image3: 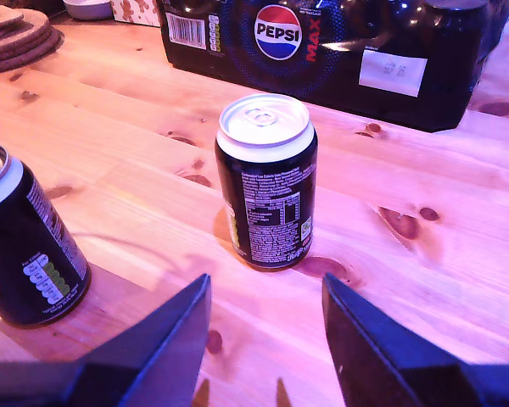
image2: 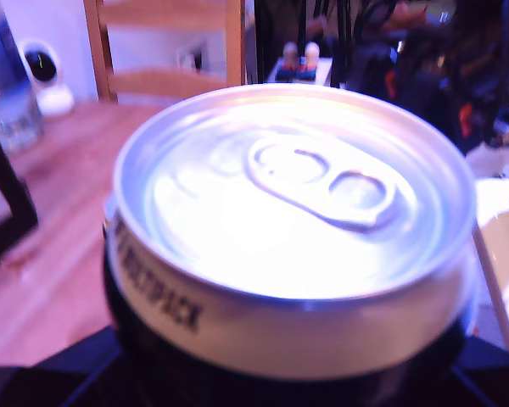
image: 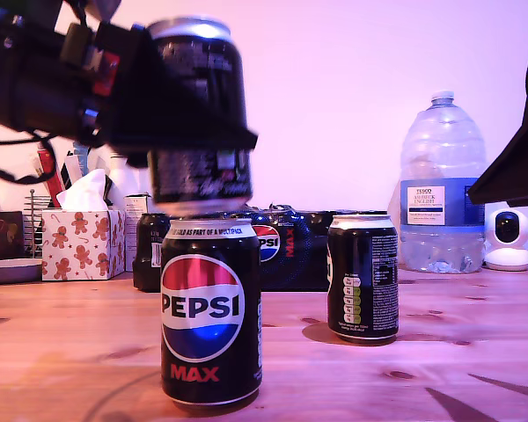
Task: Stack up the Pepsi cans on top of each other
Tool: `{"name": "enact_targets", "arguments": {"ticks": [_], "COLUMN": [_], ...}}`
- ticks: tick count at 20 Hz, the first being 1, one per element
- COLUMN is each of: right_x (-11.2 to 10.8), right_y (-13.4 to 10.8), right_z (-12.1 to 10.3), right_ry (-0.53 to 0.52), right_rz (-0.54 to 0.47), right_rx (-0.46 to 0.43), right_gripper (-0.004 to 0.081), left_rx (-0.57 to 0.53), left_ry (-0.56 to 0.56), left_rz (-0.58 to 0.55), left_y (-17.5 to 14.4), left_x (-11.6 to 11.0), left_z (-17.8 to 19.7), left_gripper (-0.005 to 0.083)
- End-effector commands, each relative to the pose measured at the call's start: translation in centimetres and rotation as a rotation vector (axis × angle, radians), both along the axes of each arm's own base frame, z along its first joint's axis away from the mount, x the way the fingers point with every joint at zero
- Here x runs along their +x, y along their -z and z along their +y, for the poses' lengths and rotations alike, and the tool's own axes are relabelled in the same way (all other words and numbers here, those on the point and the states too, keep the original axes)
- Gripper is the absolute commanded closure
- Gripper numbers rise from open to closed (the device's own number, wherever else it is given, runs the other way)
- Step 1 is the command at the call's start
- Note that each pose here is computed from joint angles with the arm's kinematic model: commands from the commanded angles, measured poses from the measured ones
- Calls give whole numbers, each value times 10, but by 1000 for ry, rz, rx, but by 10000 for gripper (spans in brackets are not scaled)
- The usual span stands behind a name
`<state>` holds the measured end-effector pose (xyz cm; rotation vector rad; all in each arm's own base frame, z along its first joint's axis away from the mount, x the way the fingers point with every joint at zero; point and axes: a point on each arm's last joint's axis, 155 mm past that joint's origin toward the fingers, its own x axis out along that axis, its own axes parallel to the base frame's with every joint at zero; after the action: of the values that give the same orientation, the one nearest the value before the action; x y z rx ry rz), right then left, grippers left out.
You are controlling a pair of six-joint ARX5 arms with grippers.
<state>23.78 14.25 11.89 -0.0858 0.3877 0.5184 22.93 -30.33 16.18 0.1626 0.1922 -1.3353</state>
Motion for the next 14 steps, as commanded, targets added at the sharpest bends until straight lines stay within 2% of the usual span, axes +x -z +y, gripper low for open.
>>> {"name": "enact_targets", "arguments": {"ticks": [1, 5, 14], "right_x": [0, 0, 0], "right_y": [1, 1, 1], "right_z": [0, 0, 0], "right_ry": [3, 3, 3], "right_rz": [3, 3, 3], "right_rx": [8, 8, 8], "right_gripper": [402, 403, 402], "left_rx": [-14, -5, -24], "left_ry": [15, 18, 9], "left_rz": [3, 37, 43], "left_y": [3, 16, 6], "left_x": [1, 2, 1], "left_z": [-6, -11, -9], "left_gripper": [422, 422, 422]}}
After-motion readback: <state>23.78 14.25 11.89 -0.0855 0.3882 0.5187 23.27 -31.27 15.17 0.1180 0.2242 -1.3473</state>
